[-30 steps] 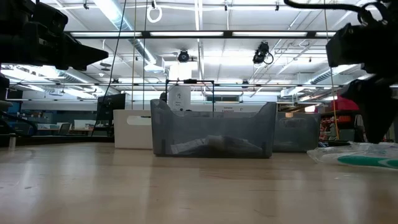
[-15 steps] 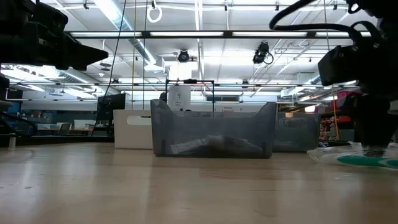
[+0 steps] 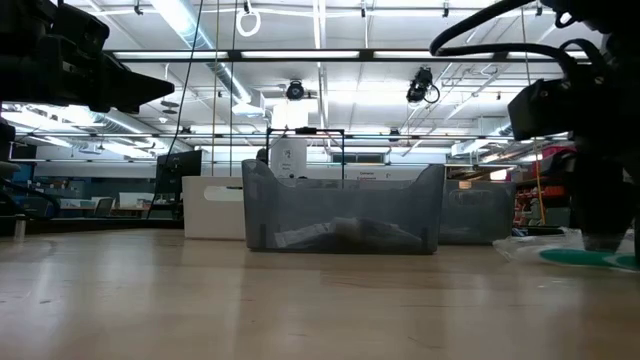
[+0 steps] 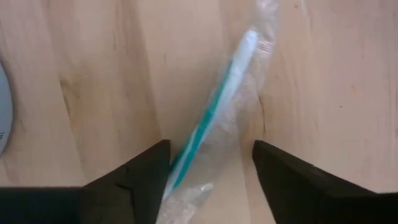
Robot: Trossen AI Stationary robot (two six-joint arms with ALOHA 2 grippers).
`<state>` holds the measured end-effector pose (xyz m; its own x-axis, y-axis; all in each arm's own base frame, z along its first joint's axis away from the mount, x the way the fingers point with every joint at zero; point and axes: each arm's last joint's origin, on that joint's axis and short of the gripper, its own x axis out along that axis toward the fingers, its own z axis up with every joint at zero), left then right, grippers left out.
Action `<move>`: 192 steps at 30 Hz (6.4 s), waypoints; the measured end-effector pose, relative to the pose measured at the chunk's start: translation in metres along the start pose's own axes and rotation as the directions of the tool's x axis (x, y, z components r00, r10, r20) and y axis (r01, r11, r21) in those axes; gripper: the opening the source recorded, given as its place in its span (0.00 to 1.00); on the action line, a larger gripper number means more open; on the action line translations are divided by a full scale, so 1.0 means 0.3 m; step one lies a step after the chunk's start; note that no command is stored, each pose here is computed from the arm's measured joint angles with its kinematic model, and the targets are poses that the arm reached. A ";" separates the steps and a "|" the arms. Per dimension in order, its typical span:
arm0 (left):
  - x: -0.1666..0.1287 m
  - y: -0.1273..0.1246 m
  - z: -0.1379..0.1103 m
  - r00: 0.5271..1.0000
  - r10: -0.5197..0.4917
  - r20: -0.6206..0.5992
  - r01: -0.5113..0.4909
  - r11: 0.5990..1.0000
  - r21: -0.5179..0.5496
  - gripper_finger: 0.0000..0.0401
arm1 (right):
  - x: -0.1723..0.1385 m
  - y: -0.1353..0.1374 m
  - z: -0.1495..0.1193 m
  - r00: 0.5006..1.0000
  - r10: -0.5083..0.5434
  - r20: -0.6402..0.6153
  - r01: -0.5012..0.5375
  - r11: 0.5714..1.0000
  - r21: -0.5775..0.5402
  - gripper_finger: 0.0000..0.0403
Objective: Pick & Place Travel size toiletries
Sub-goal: Put the green toothbrush into the transparent bin, then put the blue toothbrush into the transparent bin
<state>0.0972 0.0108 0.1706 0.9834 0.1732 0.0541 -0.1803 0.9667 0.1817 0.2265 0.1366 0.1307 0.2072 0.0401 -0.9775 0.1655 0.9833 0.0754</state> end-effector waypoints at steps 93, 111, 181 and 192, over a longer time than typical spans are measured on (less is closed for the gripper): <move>0.000 0.000 0.000 1.000 0.000 -0.001 0.000 1.000 0.000 0.07 | -0.561 -0.493 0.181 0.812 -0.327 0.484 0.406 0.911 -0.066 0.09; 0.000 0.000 0.000 1.000 0.000 0.000 0.000 1.000 0.000 0.07 | -0.637 -0.685 0.367 0.561 -0.386 0.732 0.444 0.887 0.127 0.09; 0.000 0.000 0.000 1.000 0.000 0.000 0.000 1.000 0.000 0.07 | -0.299 -0.896 0.719 0.685 -0.515 0.516 0.574 0.817 0.053 0.58; 0.000 0.000 0.000 1.000 0.000 -0.001 0.000 1.000 0.000 0.07 | -0.471 -0.677 0.666 0.689 -0.379 0.618 0.511 0.859 -0.044 0.48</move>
<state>0.0973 0.0108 0.1705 0.9834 0.1733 0.0536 -0.1803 0.9667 0.1817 0.3563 -0.1042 0.2928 0.6761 -0.4543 -0.5801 0.2058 0.8724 -0.4433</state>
